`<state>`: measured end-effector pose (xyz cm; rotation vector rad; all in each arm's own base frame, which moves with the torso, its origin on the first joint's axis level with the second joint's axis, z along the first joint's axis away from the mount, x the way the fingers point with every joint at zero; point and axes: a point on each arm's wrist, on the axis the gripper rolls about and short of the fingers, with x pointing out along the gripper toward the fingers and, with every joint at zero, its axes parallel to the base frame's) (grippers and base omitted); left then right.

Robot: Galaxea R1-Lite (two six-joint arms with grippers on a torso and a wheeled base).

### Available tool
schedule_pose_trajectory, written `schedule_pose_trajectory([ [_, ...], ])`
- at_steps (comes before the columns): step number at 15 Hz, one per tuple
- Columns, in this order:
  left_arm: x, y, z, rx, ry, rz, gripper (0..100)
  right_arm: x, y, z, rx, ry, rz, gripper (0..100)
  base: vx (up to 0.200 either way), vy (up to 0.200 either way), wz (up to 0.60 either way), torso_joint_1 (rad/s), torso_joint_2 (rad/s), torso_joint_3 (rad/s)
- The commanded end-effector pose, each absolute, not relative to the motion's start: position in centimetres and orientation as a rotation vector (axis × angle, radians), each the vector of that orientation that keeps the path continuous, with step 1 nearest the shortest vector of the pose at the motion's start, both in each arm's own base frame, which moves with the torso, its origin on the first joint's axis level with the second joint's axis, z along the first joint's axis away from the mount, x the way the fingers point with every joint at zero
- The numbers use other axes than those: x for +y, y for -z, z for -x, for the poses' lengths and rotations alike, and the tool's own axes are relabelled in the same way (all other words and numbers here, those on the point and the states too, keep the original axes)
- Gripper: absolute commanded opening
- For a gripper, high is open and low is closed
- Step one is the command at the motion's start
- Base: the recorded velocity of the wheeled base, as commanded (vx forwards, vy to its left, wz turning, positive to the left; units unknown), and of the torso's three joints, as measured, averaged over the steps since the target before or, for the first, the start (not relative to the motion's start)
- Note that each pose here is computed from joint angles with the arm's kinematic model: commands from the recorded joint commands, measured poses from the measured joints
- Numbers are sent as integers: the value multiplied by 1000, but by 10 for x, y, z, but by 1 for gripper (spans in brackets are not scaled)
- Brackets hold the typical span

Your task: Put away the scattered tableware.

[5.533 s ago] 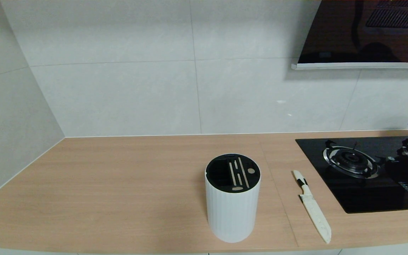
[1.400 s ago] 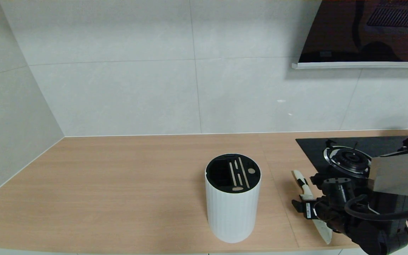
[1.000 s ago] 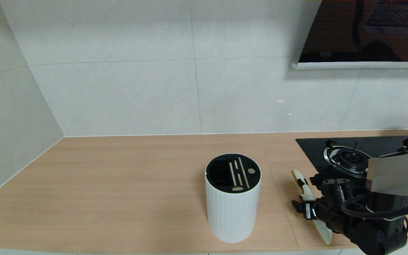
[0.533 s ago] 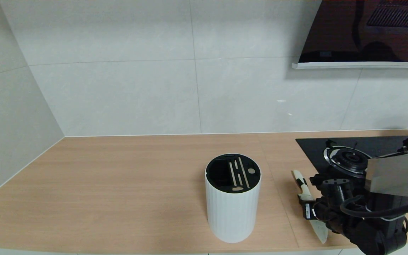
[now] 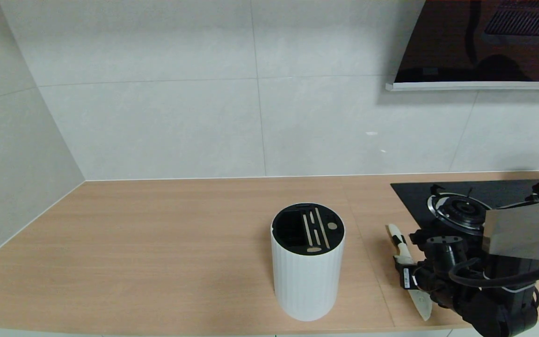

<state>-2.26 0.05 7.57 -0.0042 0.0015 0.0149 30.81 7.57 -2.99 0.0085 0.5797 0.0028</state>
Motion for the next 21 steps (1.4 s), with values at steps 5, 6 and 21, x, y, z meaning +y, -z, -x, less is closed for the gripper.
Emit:
schedule_pose_trajectory([
  [5, 0, -76, 23, 1, -15, 5, 100, 74, -16, -298, 449, -19, -36, 0, 0, 0, 0, 0, 0, 0],
  [6, 0, -76, 23, 2, -14, 5, 100, 76, -27, -295, 419, -32, -40, 0, 0, 0, 0, 0, 0, 0],
  [21, 0, -85, 25, -41, -11, 5, 100, 97, -123, -236, 325, -186, -42, 0, 0, 0, 0, 0, 0, 0],
])
